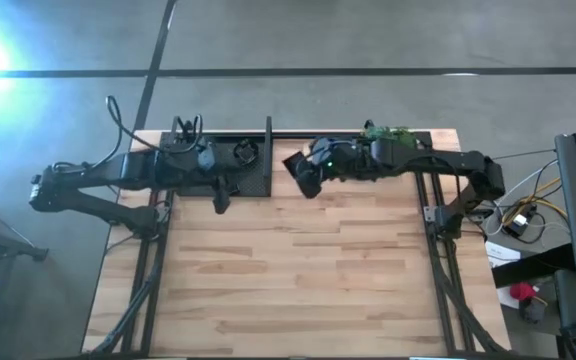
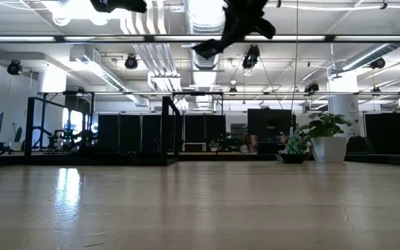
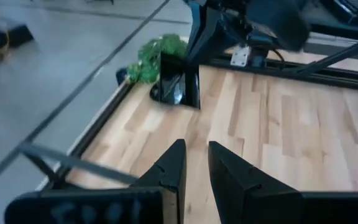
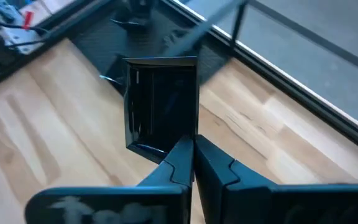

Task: Pick & Place Mini shaped plates
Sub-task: Stack the black square plate on top of the black square plates on the shelf

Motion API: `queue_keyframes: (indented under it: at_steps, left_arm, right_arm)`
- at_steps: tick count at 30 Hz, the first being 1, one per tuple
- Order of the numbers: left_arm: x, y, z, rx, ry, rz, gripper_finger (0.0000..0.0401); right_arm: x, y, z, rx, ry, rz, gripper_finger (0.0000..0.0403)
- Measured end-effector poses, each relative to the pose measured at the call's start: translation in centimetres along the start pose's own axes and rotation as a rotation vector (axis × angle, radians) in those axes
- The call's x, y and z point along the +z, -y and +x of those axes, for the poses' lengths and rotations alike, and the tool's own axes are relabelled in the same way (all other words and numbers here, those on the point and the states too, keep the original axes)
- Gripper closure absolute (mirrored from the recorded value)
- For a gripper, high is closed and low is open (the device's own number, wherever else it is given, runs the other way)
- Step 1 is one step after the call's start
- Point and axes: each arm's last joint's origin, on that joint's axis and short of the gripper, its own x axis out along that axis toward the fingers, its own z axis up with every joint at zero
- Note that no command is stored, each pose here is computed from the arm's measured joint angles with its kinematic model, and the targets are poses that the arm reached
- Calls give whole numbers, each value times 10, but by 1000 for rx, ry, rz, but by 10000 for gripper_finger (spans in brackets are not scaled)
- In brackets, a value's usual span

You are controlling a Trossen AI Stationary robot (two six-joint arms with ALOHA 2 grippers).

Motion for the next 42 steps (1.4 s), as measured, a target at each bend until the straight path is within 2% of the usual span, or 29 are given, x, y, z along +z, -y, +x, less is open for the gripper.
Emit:
queue_keyframes:
  at_steps: [8,16,25,29,42]
  left_arm:
    - [-1,8,29,-2,-34,130,339]
    - [-3,10,44,51,-53,150,339]
    - [12,5,20,69,-19,137,339]
    - [14,2,13,141,-37,120,339]
    - [7,3,26,216,-105,128,339]
  right_arm:
    - [14,-42,6,50,44,-88,395]
    - [35,-66,16,73,82,-177,395]
    - [41,-75,24,45,33,-230,395]
    - [44,-77,23,57,54,-242,395]
    - [52,-77,13,83,104,-238,395]
